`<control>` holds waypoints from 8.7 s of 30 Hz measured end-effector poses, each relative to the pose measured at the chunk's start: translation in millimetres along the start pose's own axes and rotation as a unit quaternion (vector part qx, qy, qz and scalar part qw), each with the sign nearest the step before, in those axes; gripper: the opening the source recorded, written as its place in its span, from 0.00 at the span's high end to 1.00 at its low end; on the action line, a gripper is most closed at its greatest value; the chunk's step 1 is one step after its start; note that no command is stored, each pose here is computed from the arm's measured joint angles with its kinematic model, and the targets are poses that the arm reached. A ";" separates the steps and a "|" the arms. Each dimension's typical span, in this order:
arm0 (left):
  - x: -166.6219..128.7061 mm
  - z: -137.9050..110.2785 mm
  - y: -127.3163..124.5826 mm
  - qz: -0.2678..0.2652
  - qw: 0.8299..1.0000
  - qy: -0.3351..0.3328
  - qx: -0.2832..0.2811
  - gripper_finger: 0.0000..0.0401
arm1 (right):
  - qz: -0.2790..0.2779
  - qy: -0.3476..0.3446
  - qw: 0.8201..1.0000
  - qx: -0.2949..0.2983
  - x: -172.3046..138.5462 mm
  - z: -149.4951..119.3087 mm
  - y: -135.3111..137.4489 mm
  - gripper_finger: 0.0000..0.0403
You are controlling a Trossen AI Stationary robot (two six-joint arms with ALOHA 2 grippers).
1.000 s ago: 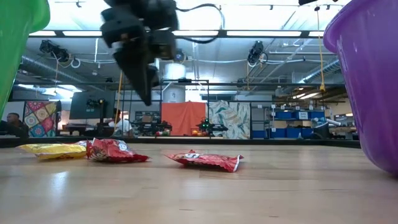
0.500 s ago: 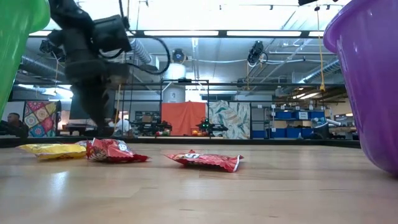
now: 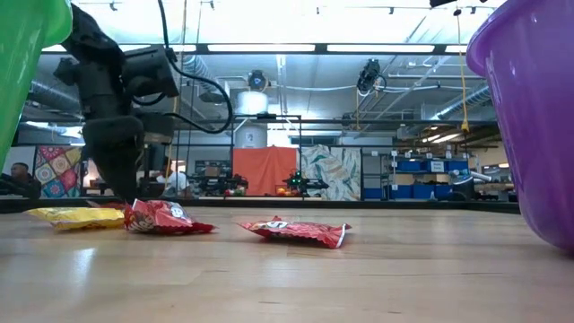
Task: Sort candy by brand, put in halloween buckets
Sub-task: Put the red candy into the green bucket
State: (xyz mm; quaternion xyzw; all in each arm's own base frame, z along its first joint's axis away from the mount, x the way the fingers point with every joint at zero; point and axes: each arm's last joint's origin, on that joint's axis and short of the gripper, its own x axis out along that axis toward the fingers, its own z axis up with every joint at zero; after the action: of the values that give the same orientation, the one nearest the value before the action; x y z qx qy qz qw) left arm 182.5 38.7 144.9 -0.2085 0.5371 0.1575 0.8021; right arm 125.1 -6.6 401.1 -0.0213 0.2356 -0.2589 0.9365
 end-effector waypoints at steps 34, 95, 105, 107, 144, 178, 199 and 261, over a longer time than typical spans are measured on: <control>1.7 5.9 -4.5 -0.071 0.997 -0.028 -0.019 0.68 | 0.014 0.012 1.000 -0.002 5.8 0.1 4.9 0.75; -69.5 70.8 -94.8 -0.362 0.923 -0.082 0.102 0.86 | 0.042 0.020 0.999 -0.015 23.1 -12.2 16.6 0.75; -100.6 35.1 -155.2 -0.429 0.894 0.036 0.128 0.86 | 0.042 0.019 0.999 -0.010 23.2 -11.8 16.8 0.75; -102.1 26.5 -163.1 -0.427 0.895 0.052 0.120 0.86 | 0.043 0.018 0.999 -0.007 23.2 -11.6 16.8 0.75; -107.2 -29.0 -194.1 -0.335 0.936 0.068 0.084 0.61 | 0.042 0.015 0.999 0.018 23.2 -10.8 16.9 0.75; -43.6 62.0 -93.8 -0.061 0.998 -0.007 -0.004 0.61 | 0.037 -0.042 0.997 -0.044 17.9 -20.4 11.3 0.75; -43.3 66.3 -89.2 -0.076 0.997 -0.007 0.028 0.61 | 0.087 -0.048 0.995 -0.009 9.6 -29.8 7.8 0.75; 71.9 89.1 -142.2 -0.286 0.948 -0.041 0.137 0.61 | 0.197 -0.129 0.972 0.008 22.8 -3.4 36.9 0.75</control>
State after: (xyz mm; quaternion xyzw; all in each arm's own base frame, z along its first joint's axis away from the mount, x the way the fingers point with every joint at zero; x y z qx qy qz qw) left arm 348.0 -37.1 131.8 -0.2349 0.4377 -0.1445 0.8558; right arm 158.3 14.3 382.3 0.0002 0.1102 -0.0664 0.9917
